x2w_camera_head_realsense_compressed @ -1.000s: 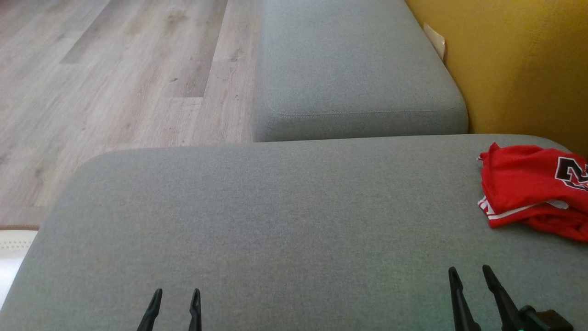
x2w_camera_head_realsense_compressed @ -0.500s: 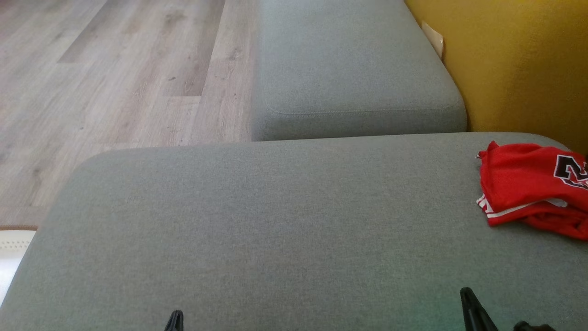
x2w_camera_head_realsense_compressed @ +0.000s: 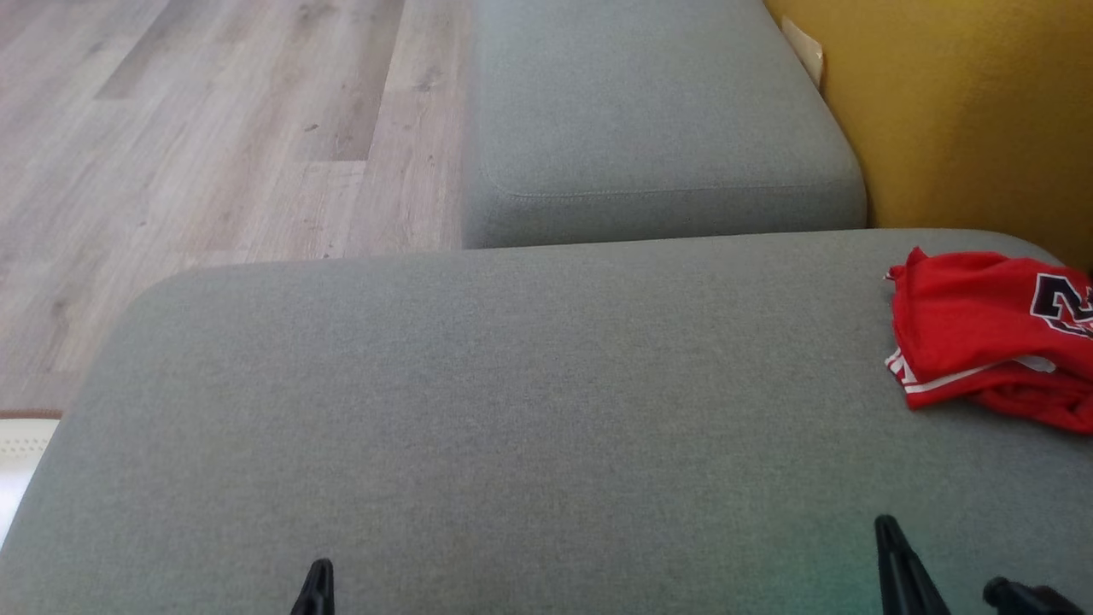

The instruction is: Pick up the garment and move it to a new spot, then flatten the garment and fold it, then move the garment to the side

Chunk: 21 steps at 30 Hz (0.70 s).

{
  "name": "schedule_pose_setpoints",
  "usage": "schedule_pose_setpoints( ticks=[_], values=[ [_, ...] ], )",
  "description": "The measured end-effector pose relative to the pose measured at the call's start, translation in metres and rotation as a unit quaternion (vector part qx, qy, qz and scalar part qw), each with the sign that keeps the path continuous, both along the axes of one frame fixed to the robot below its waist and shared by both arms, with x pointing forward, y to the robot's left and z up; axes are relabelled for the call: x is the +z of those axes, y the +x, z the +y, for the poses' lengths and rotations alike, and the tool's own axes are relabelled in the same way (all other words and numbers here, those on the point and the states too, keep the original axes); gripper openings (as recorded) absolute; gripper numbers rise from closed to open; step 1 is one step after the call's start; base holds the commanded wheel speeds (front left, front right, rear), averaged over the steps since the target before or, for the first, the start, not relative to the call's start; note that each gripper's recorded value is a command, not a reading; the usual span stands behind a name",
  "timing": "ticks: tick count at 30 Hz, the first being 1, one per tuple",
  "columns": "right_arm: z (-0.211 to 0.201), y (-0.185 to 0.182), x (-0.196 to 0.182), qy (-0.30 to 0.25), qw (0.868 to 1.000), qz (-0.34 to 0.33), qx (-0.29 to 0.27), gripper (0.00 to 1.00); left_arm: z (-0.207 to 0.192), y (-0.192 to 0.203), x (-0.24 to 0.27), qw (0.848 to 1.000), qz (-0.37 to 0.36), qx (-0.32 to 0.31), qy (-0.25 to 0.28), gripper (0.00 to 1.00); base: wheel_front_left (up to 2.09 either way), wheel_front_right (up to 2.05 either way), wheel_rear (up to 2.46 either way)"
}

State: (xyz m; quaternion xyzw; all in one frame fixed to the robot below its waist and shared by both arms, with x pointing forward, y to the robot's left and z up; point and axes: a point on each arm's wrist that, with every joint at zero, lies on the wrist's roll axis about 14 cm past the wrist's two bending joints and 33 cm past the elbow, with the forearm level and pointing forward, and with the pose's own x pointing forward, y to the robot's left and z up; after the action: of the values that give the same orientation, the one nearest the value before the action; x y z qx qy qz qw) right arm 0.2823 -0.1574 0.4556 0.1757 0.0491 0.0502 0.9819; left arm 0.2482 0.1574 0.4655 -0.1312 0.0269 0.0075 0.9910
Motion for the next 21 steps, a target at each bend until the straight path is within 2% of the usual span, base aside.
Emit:
schedule_pose_setpoints(
  ticks=[21],
  values=[
    [-0.014,0.016,-0.001,0.106,0.993,0.027,-0.040,0.00,0.008,0.022,-0.006,0.992,0.027,0.014,-0.121,0.00,0.00,0.00,0.00]
  ],
)
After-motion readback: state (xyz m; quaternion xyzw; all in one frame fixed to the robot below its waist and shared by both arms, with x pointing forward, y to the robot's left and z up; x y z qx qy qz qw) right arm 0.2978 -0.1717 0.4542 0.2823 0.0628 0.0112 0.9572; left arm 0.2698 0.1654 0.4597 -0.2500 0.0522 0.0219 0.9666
